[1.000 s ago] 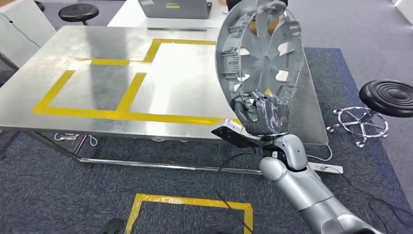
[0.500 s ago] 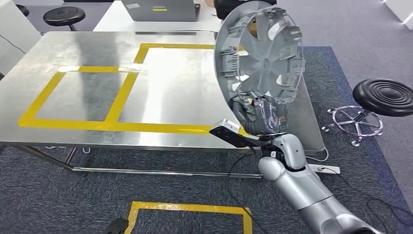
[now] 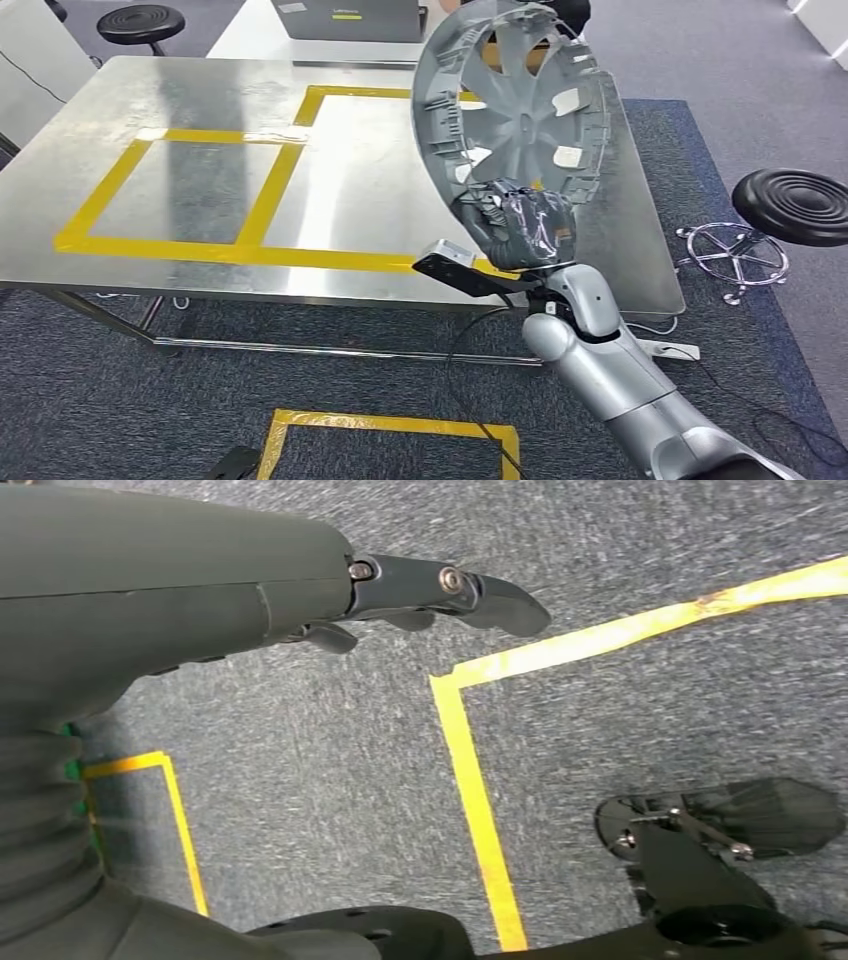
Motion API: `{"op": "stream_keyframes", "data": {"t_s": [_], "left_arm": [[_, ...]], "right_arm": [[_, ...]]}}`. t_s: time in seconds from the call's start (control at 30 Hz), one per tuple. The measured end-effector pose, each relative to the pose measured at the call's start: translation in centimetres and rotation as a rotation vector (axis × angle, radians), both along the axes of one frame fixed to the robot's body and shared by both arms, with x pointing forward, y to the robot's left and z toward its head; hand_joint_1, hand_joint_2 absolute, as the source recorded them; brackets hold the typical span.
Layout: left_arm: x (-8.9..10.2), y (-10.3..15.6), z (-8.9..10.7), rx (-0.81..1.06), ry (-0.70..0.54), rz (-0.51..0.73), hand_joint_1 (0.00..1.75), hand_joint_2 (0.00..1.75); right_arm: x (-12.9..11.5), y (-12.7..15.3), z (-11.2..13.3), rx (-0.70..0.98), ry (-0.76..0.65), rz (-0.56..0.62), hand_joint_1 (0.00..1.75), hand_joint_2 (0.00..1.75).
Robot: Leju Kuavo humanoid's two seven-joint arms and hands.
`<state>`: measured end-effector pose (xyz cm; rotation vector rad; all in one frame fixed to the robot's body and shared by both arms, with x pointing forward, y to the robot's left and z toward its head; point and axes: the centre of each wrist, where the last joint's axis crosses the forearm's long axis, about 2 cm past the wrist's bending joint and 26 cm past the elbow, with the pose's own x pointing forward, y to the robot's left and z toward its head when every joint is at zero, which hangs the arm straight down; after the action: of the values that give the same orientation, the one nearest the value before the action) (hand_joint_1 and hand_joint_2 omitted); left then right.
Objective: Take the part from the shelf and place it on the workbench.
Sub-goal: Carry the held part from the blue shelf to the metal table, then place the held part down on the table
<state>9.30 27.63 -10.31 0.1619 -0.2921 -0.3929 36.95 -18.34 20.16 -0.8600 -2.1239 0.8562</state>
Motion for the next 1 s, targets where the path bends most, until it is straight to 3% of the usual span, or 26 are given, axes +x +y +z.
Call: {"op": "stream_keyframes", "data": {"t_s": [0.53,1.0], "left_arm": [[2.8,-1.1,0.7,-0.011,-0.020,-0.086,0.00,1.75],[2.9,-1.1,0.7,-0.024,-0.030,-0.110,0.00,1.75]], "right_arm": [[4.5,6.8,4.0,-0.255,0.063,0.128,1.75,1.75],[5.1,8.0,4.3,-0.326,0.089,0.105,1.75,1.75]]}}
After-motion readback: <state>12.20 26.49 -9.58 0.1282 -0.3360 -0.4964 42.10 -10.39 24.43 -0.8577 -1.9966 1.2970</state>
